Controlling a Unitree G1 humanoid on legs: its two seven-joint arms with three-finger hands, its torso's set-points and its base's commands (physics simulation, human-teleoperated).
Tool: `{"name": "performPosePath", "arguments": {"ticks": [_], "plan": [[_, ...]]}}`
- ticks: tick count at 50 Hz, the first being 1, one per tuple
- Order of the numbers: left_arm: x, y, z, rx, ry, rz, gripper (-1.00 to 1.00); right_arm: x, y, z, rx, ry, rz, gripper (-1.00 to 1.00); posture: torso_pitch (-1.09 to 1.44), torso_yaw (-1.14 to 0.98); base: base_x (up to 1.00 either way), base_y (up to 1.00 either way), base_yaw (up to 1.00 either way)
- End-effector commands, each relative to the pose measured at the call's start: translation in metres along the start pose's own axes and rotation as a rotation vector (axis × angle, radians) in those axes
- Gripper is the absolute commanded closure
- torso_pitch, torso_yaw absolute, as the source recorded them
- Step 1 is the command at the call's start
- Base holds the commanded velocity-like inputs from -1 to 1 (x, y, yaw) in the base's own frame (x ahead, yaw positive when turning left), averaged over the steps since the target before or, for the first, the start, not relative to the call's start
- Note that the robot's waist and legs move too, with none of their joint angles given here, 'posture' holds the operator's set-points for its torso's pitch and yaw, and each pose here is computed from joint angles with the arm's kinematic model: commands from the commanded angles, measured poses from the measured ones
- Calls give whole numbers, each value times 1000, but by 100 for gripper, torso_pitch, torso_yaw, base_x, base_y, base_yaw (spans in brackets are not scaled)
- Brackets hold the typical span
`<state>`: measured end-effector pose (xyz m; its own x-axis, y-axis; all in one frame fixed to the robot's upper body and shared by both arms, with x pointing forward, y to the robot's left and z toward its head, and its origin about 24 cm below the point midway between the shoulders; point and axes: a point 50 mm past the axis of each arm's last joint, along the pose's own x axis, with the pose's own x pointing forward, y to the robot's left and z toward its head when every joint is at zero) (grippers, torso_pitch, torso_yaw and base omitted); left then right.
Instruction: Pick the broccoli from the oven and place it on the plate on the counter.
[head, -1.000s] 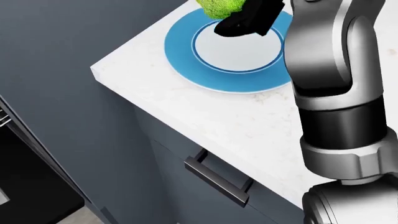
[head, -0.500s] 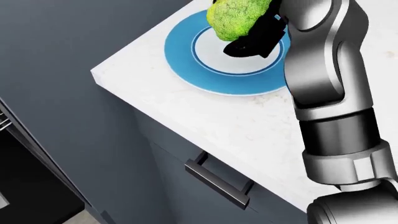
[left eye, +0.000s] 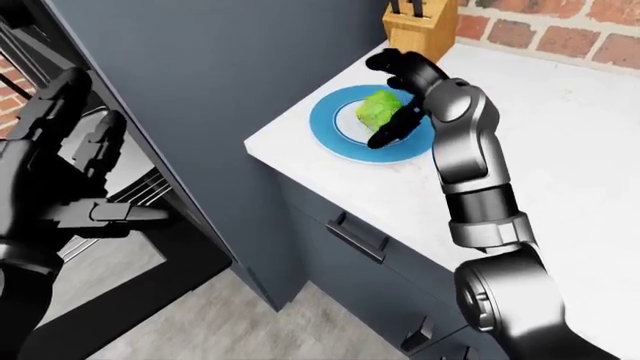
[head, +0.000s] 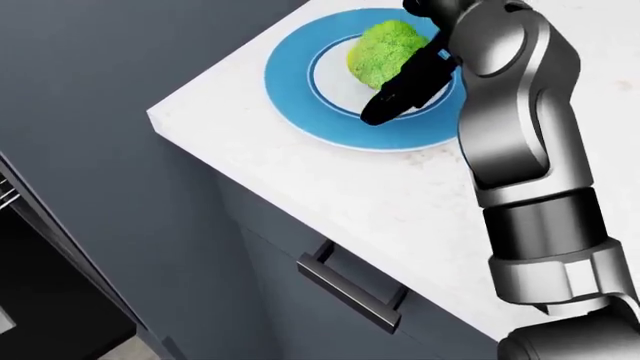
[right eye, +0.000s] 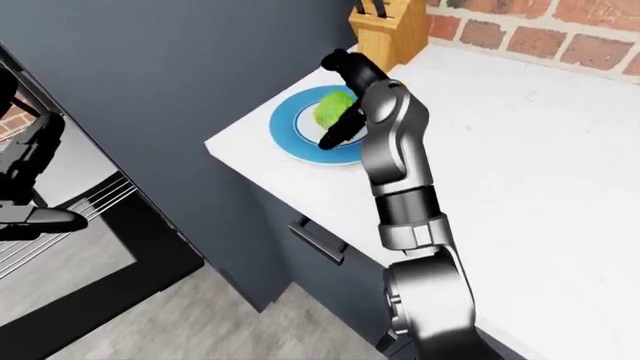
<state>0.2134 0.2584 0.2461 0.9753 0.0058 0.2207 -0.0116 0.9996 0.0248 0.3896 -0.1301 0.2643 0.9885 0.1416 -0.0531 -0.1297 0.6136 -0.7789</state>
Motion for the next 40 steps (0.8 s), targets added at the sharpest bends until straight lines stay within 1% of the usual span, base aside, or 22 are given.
{"name": "performPosePath", "arguments": {"ticks": [1, 4, 10, 15, 16, 21, 22, 27, 30, 31, 35, 38, 40], "plan": [[-2, 1, 13, 28, -71, 8, -100, -6, -17, 18, -23, -73, -74, -73, 10, 0, 0, 0, 0], [-2, 1, 12, 27, -72, 8, -100, -8, -21, 19, -28, -76, -80, -73, 10, 0, 0, 0, 0], [-2, 1, 13, 29, -73, 7, -100, -21, -36, 29, -34, -100, -104, -71, 10, 0, 0, 0, 0], [-1, 4, 22, 29, -86, 17, -100, -52, -60, 36, -41, -139, -152, -72, 10, 0, 0, 0, 0], [-1, 4, 22, 29, -87, 19, -100, -56, -61, 36, -41, -142, -155, -72, 10, 0, 0, 0, 0], [0, 9, 32, 22, -107, 37, -100, -97, -71, 28, -31, -186, -204, -76, 10, 0, 0, 0, 0], [0, 10, 33, 20, -111, 40, -100, -101, -72, 27, -31, -191, -208, -76, 10, 0, 0, 0, 0], [-3, 15, 48, -11, -159, 54, -100, -156, -83, 16, -10, -237, -293, -98, 10, 0, 0, 0, 0], [-6, 16, 54, -16, -178, 57, -100, -179, -85, 8, -6, -251, -327, -100, 10, 0, 0, 0, 0], [-6, 16, 56, -15, -183, 61, -100, -188, -88, 5, -2, -254, -341, -100, 10, 0, 0, 0, 0], [-9, 18, 57, -12, -190, 69, -100, -213, -91, -8, 0, -249, -371, -100, 10, 0, 0, 0, 0], [-15, 22, 62, -12, -204, 79, -100, -241, -97, -21, 6, -232, -417, -100, 10, 0, 0, 0, 0], [-18, 24, 66, -17, -213, 87, -100, -252, -100, -27, 8, -226, -437, -100, 10, 0, 0, 0, 0]]}}
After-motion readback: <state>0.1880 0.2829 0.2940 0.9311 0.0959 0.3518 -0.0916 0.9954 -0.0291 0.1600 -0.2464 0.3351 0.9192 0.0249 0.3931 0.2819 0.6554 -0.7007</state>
